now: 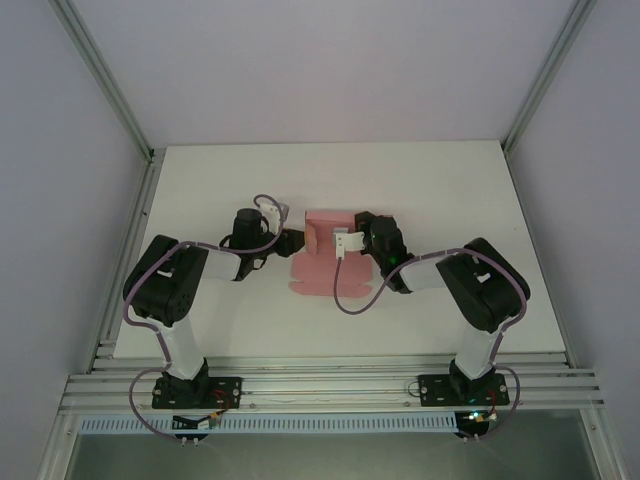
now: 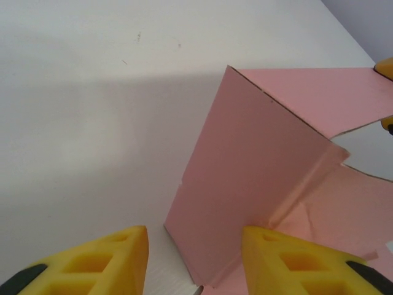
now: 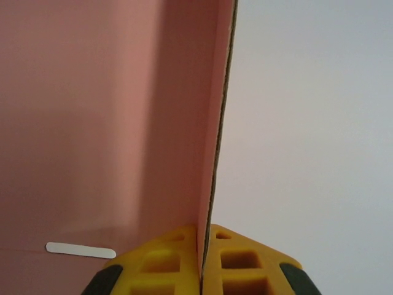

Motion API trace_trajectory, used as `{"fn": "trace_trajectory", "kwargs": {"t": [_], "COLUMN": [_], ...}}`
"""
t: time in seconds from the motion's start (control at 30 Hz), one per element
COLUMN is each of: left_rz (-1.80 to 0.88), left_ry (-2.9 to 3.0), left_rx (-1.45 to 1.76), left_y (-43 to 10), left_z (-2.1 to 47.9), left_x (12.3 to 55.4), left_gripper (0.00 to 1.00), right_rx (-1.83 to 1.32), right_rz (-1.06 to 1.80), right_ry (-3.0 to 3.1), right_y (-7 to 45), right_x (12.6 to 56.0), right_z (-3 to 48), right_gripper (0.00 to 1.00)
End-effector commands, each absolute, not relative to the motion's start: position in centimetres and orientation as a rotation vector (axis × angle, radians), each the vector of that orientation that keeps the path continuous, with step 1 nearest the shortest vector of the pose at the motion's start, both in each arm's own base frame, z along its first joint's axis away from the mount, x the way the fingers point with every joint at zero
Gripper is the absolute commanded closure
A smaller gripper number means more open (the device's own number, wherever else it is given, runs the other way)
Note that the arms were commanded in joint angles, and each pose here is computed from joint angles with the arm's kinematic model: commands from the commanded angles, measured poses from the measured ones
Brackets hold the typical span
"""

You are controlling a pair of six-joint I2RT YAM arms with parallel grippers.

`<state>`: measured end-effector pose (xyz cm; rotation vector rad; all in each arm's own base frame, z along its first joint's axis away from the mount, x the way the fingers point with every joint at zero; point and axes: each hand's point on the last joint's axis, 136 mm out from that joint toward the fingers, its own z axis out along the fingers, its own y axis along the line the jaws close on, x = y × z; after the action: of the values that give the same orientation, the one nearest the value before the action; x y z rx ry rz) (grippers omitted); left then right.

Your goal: Assemble paper box

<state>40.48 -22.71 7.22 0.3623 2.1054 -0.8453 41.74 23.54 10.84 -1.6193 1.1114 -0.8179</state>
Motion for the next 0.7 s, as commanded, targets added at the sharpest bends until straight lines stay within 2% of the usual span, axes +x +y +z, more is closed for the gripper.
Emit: {"fn": "trace_trajectory", "kwargs": {"t": [0.0,0.13,0.33,0.67], "left_rz": [-0.902,-0.917,-0.958,-0.973], "left_ry": [2.038,2.035,2.065,2.118], "left_rx": [0.484,0.494,0.525,0.536], "left_y": [-25.0,-25.1,-25.8,-25.3], "left_z": [9.5,9.6,9.2,8.1], "left_x": [39.2,38.6,38.5,36.9], "left_gripper": [0.58,0.63,0.64,0.60], "right_rx": [-1.754,-1.756,-1.754,-1.759], "right_rz": [-0.754,-0.761,-0.779,-0.786], "right_ry": [1.125,1.135,1.129,1.134], "right_y": [24.3,24.2,24.0,23.8], "right_x": [40.3,40.5,40.6,40.5], "right_z": [8.2,8.0,8.1,8.1], "right_gripper": [1.00,1.00,1.00,1.00]}}
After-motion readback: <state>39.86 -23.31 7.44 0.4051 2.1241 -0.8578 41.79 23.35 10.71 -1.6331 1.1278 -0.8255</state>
